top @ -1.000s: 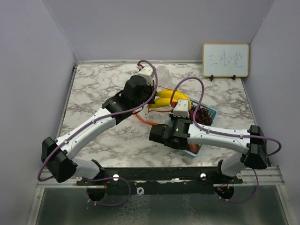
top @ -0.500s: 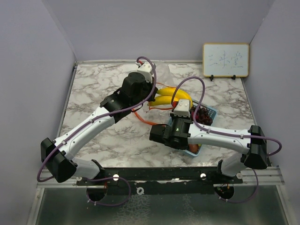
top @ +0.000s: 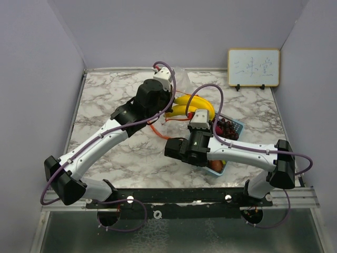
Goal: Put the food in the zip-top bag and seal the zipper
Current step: Place the fake fruit in the zipper food storage bag.
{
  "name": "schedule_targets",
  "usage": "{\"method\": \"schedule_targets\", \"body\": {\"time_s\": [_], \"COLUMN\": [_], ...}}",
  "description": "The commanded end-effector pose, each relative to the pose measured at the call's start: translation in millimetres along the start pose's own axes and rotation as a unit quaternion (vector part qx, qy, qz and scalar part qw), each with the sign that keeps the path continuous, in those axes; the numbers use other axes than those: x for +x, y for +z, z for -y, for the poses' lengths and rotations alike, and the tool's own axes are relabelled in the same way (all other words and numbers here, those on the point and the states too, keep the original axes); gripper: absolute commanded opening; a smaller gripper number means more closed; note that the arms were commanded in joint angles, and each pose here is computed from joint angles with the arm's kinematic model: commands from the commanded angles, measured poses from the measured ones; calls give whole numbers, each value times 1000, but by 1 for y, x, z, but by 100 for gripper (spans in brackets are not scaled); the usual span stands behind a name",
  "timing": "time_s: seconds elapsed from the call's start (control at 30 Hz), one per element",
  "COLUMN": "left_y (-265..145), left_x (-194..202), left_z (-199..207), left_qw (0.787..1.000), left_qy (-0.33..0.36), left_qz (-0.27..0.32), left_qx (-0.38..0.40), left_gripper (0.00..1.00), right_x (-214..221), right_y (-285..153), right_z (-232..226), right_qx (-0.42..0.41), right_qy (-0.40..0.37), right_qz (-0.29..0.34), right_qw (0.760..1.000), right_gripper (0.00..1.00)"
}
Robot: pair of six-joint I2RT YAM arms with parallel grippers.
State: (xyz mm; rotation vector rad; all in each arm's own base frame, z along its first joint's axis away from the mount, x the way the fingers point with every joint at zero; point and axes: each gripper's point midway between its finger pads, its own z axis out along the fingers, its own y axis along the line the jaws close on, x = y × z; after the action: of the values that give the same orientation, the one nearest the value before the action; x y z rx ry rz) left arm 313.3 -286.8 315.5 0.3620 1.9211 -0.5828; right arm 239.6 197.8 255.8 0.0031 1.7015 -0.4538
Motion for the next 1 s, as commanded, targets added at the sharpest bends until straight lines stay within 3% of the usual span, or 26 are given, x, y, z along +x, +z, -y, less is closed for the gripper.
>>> {"method": "schedule_targets", "body": {"time_s": [0.0, 0.23, 0.5, 0.7, 0.83, 0.97], "left_y": [-9, -7, -16, -12, -12, -18], "left_x": [16, 27, 30, 45, 49, 51], "left_z": [51, 34, 27, 24, 30, 34], "left_qw": [996, 999, 999, 999, 999, 998], "left_qy": [2, 18, 19, 9, 1, -10], "left_qz": [-25, -35, -31, -41, -45, -47], "left_qx": [80, 28, 13, 12, 30, 45], "left_gripper": [0, 0, 0, 0, 0, 0], "right_x": [-17, -11, -24, -59, -86, -105], "right_y": [-2, -5, -14, -26, -37, -34], "right_z": [-15, -50, -78, -104, -129, -116], "right_qx": [0, -10, -41, -112, -248, -278], "right_qy": [-43, -115, -11, -1, 47, 88], "right_qz": [28, 5, -43, -24, 47, 67], "right_qw": [999, 993, 998, 993, 967, 954], "right_gripper": [1, 1, 1, 1, 4, 8]}}
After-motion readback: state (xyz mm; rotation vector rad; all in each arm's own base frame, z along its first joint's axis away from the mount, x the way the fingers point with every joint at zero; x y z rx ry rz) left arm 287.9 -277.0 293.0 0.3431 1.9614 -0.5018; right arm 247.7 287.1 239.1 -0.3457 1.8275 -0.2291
